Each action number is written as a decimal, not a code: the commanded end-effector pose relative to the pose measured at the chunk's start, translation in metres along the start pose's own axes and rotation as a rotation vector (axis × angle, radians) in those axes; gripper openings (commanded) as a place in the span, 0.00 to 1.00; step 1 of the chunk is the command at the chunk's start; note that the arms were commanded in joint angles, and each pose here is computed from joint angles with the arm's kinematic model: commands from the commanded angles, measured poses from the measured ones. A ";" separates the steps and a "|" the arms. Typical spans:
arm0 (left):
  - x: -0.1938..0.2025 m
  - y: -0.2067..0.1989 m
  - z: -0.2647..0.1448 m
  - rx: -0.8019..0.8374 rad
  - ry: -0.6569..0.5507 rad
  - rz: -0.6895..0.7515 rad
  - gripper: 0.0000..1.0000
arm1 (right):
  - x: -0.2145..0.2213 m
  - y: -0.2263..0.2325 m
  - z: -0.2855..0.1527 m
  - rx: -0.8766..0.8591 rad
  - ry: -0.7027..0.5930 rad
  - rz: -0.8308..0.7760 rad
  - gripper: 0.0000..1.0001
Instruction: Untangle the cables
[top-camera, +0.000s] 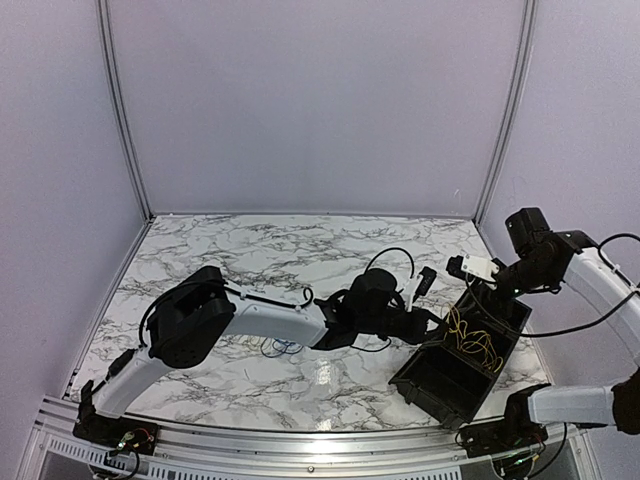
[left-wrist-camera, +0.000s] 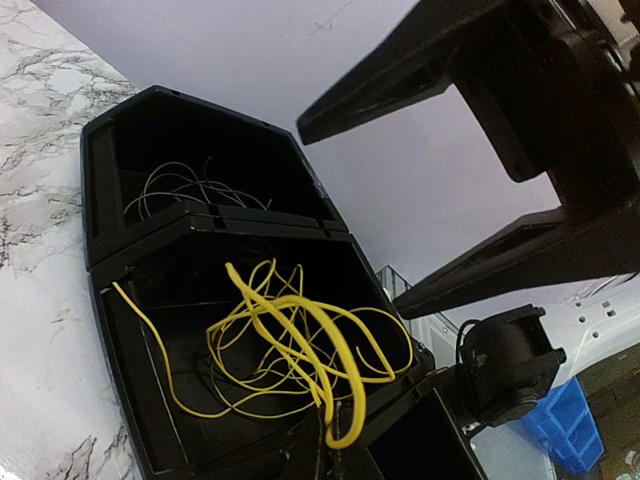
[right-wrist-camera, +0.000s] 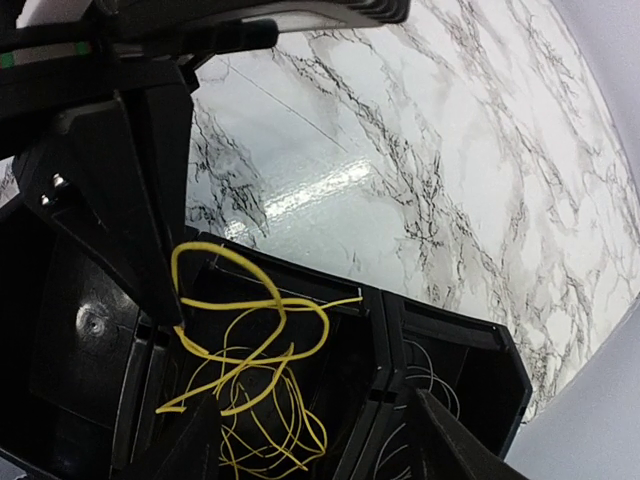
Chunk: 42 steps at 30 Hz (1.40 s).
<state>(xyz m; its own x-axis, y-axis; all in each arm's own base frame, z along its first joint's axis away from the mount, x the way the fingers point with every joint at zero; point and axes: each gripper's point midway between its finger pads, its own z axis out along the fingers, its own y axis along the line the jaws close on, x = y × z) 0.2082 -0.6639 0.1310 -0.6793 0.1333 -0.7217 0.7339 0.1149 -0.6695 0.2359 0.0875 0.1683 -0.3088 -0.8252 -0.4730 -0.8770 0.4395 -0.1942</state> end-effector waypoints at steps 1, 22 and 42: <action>0.010 -0.019 -0.001 0.039 0.040 0.067 0.00 | -0.010 -0.010 0.002 0.035 -0.051 0.004 0.63; 0.006 -0.034 -0.006 0.050 0.027 0.126 0.00 | 0.005 0.006 0.042 -0.091 -0.029 0.025 0.53; 0.003 -0.033 -0.017 0.032 -0.013 0.148 0.00 | 0.013 0.011 0.061 -0.132 -0.024 0.039 0.32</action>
<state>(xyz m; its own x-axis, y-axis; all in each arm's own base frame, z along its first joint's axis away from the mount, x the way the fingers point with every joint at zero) 0.1849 -0.6498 0.1055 -0.6139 0.2123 -0.7603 0.7884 0.1166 -0.6041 0.2398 0.1080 0.1112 -0.3263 -0.7942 -0.5126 -0.9128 0.4057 -0.0475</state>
